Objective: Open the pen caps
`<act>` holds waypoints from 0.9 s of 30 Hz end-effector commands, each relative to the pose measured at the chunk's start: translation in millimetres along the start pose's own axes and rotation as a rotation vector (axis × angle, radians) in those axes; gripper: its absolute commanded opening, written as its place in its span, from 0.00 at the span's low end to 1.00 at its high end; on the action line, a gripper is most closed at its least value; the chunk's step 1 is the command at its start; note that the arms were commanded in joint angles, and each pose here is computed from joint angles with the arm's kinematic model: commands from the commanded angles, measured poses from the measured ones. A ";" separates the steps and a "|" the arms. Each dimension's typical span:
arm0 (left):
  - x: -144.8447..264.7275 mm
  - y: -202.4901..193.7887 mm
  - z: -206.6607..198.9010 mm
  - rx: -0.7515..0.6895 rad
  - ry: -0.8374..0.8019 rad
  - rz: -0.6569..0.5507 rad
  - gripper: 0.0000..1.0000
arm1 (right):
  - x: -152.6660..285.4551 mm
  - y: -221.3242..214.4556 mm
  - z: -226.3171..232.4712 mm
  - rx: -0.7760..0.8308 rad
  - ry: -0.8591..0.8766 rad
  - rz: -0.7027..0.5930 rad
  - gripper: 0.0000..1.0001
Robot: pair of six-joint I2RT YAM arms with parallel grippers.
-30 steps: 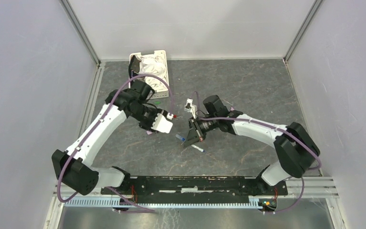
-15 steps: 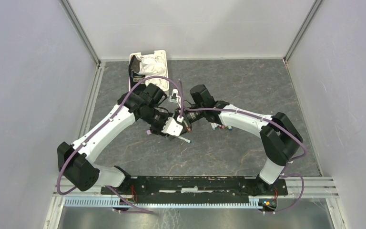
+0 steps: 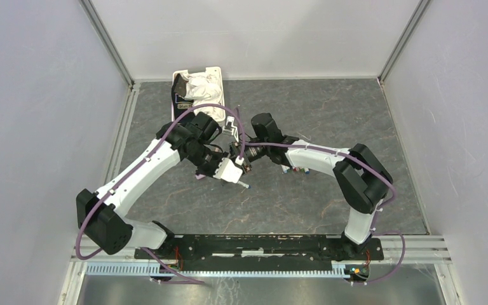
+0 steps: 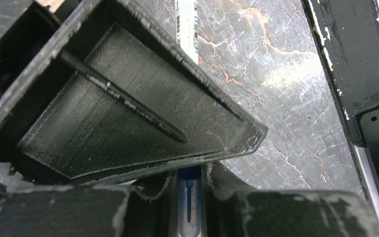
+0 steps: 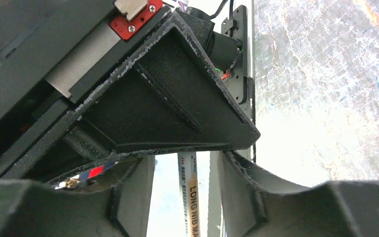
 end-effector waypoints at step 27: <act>90.0 -115.9 -3.4 0.050 0.001 0.327 0.02 | 47.4 -107.9 -63.4 -0.123 -0.193 -0.061 0.00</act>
Point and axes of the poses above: each gripper's point midway between its finger pads, its own x axis back along the fingers, its own z axis along the line the jaws close on, y = z × x, the point moved 4 cm from there along x, back along the fingers, and after that the axes turned 13 degrees about -x, right-handed, at the moved point
